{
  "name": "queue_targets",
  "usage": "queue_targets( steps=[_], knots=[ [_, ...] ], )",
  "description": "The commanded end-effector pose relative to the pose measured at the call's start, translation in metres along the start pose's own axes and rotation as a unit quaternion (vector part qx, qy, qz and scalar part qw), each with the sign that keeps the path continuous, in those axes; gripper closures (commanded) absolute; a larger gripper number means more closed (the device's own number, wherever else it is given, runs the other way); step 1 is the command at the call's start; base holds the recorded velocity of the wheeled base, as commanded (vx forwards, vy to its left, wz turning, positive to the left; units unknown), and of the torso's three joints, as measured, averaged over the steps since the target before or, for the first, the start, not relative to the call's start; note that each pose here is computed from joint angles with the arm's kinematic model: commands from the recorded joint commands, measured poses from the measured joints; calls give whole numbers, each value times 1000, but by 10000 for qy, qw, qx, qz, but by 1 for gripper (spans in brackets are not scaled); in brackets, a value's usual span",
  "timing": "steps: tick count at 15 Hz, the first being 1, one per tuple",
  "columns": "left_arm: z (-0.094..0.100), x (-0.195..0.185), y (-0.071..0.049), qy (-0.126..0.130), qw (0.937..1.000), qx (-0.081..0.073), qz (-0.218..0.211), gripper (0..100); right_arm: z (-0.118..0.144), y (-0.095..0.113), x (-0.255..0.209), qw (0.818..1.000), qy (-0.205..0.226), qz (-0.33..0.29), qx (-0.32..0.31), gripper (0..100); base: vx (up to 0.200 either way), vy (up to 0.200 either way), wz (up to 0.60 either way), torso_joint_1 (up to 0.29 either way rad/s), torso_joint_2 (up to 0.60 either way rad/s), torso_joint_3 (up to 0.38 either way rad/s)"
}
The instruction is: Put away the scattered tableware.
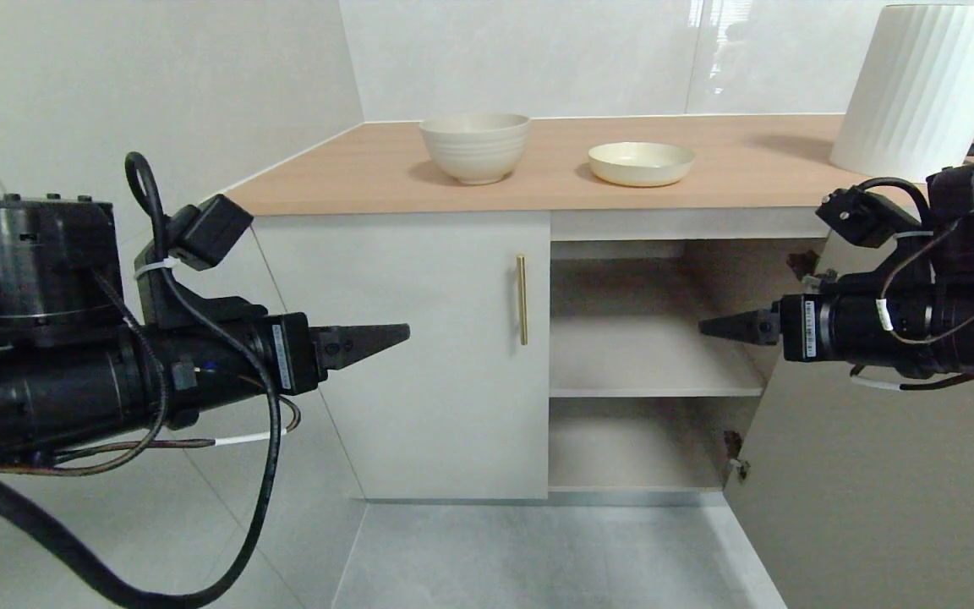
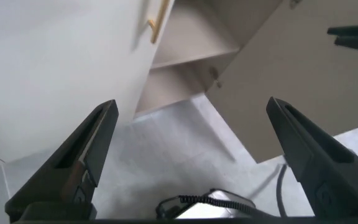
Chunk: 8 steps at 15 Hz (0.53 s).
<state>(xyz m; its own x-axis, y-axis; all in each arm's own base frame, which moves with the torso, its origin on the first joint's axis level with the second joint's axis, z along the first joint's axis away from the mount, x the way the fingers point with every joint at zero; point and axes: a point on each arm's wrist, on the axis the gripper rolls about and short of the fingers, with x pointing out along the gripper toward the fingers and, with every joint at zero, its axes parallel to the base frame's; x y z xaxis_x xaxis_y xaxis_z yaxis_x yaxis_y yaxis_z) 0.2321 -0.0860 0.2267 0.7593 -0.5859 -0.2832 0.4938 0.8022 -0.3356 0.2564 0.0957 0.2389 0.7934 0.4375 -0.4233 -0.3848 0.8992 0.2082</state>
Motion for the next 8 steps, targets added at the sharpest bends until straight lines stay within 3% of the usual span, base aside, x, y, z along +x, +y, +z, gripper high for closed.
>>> queue_targets(
  steps=[1,3,8],
  knots=[
    [5,-10,-2,-152,9999,31,7,0,4,3,-14,9999,-128,23,-19,0,0,0,0,0,0,0],
    [8,-19,-5,-280,9996,69,-28,0,3,5,-25,10000,-5,18,-12,0,0,0,0,0,0,0],
    [11,-26,-4,-343,9993,76,-151,0,5,12,-49,9998,171,73,-41,0,200,0,0,-2,0,3]
  ],
)
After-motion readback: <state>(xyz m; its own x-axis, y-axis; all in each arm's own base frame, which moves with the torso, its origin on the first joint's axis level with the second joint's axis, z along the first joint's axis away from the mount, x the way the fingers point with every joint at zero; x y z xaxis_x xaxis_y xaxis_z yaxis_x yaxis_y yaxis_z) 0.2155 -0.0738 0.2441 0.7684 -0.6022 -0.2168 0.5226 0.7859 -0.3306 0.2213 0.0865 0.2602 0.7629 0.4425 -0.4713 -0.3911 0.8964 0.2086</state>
